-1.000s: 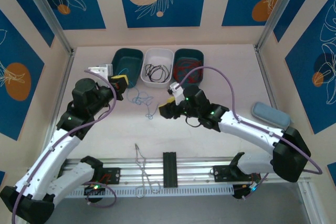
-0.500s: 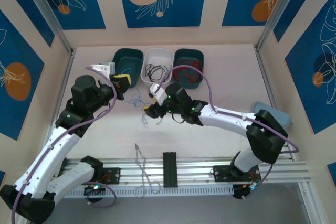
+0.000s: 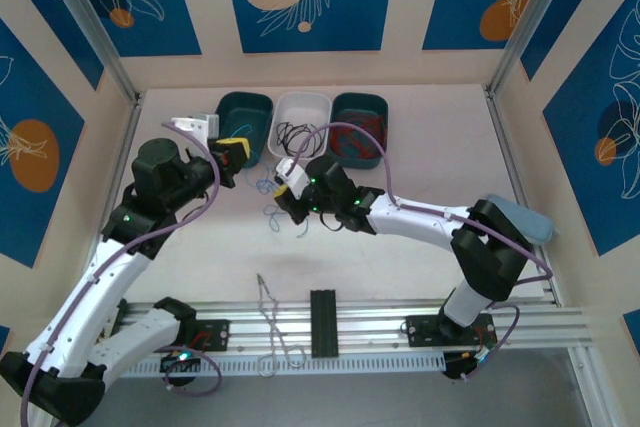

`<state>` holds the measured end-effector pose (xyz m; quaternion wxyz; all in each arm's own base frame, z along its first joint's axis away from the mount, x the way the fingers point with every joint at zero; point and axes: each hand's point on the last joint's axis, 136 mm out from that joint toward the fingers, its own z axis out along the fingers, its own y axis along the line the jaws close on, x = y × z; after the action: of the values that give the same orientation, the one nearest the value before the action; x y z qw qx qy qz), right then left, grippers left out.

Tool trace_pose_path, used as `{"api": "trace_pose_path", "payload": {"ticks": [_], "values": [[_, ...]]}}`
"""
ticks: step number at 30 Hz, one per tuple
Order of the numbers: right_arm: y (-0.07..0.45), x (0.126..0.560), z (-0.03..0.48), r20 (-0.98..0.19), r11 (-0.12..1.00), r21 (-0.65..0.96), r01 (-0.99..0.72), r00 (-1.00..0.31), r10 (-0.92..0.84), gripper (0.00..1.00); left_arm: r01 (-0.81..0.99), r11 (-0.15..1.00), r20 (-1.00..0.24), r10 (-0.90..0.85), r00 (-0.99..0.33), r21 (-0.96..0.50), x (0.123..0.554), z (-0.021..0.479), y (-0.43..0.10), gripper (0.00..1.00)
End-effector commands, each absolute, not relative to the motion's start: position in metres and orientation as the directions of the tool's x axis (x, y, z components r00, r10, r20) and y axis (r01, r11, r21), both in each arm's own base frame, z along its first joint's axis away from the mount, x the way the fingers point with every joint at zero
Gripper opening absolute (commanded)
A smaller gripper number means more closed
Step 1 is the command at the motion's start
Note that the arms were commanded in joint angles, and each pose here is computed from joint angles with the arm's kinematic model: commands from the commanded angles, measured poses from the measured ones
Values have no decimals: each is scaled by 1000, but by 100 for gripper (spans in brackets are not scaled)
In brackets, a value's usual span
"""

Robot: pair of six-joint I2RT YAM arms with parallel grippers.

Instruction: Untangle the cables

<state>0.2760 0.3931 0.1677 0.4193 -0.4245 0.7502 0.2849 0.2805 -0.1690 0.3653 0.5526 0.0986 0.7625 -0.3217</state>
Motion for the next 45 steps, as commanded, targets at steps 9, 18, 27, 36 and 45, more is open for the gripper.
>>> {"api": "trace_pose_path", "payload": {"ticks": [9, 18, 27, 36, 45], "values": [[306, 297, 128, -796, 741, 194, -642, -545, -264, 0, 377, 904, -971, -137, -194, -203, 272, 409, -120, 0], [231, 306, 122, -762, 885, 235, -401, -641, -88, 0, 281, 956, -994, -61, -92, -85, 278, 444, -98, 0], [185, 288, 148, -755, 931, 252, -264, -656, 18, 0, 217, 976, -998, 15, -63, 1, 319, 459, -95, 0], [166, 270, 177, -742, 933, 302, -197, -663, 100, 0, 210, 977, -991, 50, -121, 23, 402, 447, -105, 0], [164, 266, 203, -738, 925, 331, -184, -662, 133, 0, 180, 983, -976, 73, -204, 36, 475, 403, -101, 0]]}}
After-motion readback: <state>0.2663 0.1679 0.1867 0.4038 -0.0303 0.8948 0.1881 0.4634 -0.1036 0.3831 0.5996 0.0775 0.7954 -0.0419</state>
